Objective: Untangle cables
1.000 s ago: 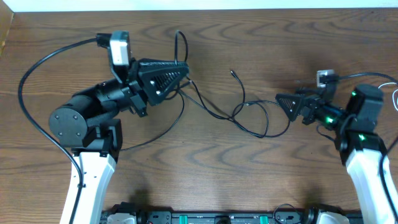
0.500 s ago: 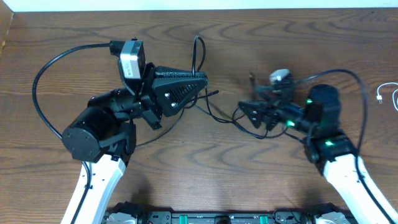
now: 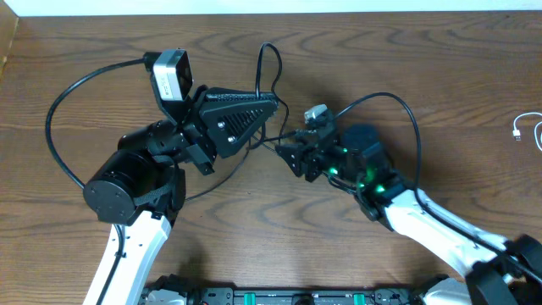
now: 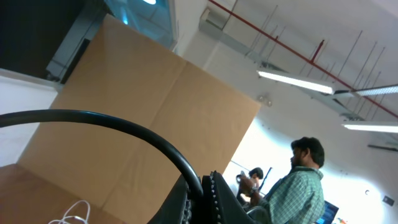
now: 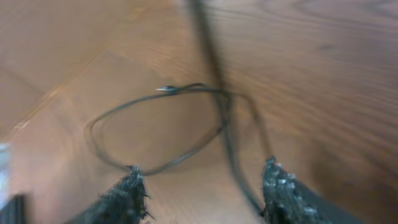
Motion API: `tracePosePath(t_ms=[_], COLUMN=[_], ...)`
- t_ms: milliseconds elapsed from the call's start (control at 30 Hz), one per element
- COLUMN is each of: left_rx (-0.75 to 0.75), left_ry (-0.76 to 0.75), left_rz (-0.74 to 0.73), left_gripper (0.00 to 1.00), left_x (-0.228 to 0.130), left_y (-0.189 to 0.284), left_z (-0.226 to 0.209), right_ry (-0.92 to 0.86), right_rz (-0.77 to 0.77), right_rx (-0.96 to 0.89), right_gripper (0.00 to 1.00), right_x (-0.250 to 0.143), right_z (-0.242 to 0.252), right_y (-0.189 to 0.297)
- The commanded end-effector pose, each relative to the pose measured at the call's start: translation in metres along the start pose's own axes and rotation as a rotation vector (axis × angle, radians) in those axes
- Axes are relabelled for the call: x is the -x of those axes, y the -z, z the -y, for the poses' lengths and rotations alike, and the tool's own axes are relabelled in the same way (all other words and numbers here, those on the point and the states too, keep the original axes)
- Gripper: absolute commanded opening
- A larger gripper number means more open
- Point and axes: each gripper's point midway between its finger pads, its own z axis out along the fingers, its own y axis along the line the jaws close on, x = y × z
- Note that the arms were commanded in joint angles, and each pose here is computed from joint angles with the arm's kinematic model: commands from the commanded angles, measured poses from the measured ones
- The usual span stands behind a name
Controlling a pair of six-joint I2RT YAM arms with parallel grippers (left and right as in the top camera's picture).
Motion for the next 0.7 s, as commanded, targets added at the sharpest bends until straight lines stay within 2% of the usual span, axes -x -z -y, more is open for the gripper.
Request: tracePosePath(t_ms=[0, 67, 333, 467, 667], left_rx=[-0.050, -0.063, -0.088, -0.088, -0.088], left_ry=[-0.027, -0.038, -0.075, -0.074, -0.074], left_rz=[0.014, 0.015, 0.011, 0.001, 0.002], left_gripper=[0.08, 0.07, 0.08, 0.08, 0.08], left_x=[0.007, 0.007, 0.005, 0.003, 0.003], left_y=[-0.002, -0.001, 0.000, 0.000, 0.000], left_z=[0.029, 0.037, 0.058, 0.057, 0.058], right_ry=[-0.061, -0.089, -0.157, -0.142, -0.124], right_rz=[0.079, 0.115, 0.114, 0.099, 0.119], right_rx=[-0.174, -0.158, -0.041, -0.002, 0.025], right_gripper=[0.67, 0.72, 0.68, 0.77, 0.84], right_x=[0.008, 0.013, 0.013, 0.008, 0.011], right_z=[0.033, 0.032, 0.012, -0.005, -0.019], right_y=[-0.007, -0.011, -0.019, -0.023, -0.025])
